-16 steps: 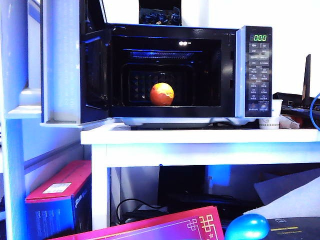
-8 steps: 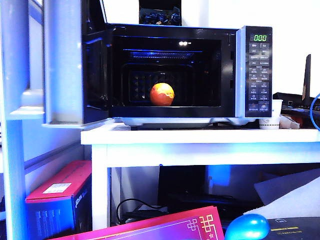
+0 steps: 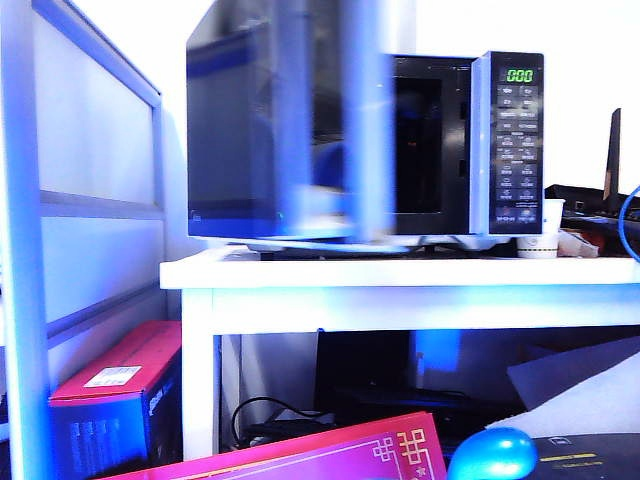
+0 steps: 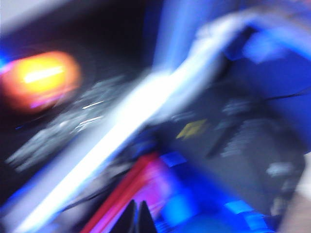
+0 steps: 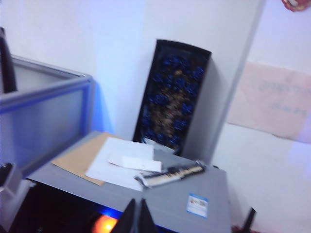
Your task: Open the microwave door, place the orange inside the microwave, then close the microwave door.
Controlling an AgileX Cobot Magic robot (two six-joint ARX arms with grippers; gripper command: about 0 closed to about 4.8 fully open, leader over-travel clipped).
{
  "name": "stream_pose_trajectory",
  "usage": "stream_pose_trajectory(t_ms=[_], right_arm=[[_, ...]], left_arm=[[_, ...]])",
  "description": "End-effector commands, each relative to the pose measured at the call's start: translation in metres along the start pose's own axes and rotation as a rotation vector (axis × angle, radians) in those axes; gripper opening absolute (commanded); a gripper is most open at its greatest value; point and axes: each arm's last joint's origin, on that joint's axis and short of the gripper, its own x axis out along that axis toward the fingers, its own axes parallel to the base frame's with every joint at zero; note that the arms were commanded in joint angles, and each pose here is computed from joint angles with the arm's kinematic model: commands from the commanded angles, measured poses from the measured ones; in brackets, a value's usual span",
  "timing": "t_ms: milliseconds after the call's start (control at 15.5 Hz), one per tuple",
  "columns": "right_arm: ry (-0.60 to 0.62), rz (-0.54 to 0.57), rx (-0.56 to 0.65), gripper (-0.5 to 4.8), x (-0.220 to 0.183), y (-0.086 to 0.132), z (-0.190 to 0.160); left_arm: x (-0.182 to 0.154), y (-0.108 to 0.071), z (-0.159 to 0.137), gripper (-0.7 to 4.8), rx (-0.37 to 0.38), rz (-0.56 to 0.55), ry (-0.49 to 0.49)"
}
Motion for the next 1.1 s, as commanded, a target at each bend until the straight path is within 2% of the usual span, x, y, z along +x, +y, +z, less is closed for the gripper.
stream_pose_trajectory(t_ms=[64, 129, 322, 516, 645, 774, 903, 1096], right_arm=[[-0.004, 0.003, 0.003, 0.08, -0.001, 0.000, 0.001], [0.001, 0.004, -0.002, 0.08, 0.000, 0.000, 0.000], [0.035, 0.011, -0.005, 0.08, 0.011, 0.002, -0.006], [0.039, 0.012, -0.004, 0.08, 0.015, 0.003, -0.007], [0.026, 0.009, -0.003, 0.08, 0.014, 0.002, -0.006], [0.011, 0.007, -0.002, 0.08, 0.014, 0.002, -0.004], [0.002, 0.005, -0.001, 0.08, 0.013, 0.002, -0.003], [-0.002, 0.004, -0.001, 0.08, 0.013, 0.002, -0.003]], left_arm=[[0.001, 0.000, -0.001, 0.21, -0.056, 0.001, 0.003], [0.000, 0.000, 0.001, 0.21, -0.049, 0.004, -0.011], [-0.025, -0.007, 0.022, 0.21, -0.009, 0.039, -0.215], [-0.069, -0.022, 0.024, 0.21, 0.008, 0.147, -0.272], [-0.094, -0.033, 0.015, 0.21, 0.004, 0.157, -0.226], [-0.105, -0.040, 0.003, 0.21, 0.015, 0.148, -0.127], [-0.101, -0.041, -0.008, 0.21, -0.001, 0.129, -0.007], [-0.093, -0.038, -0.013, 0.21, -0.012, 0.110, 0.051]])
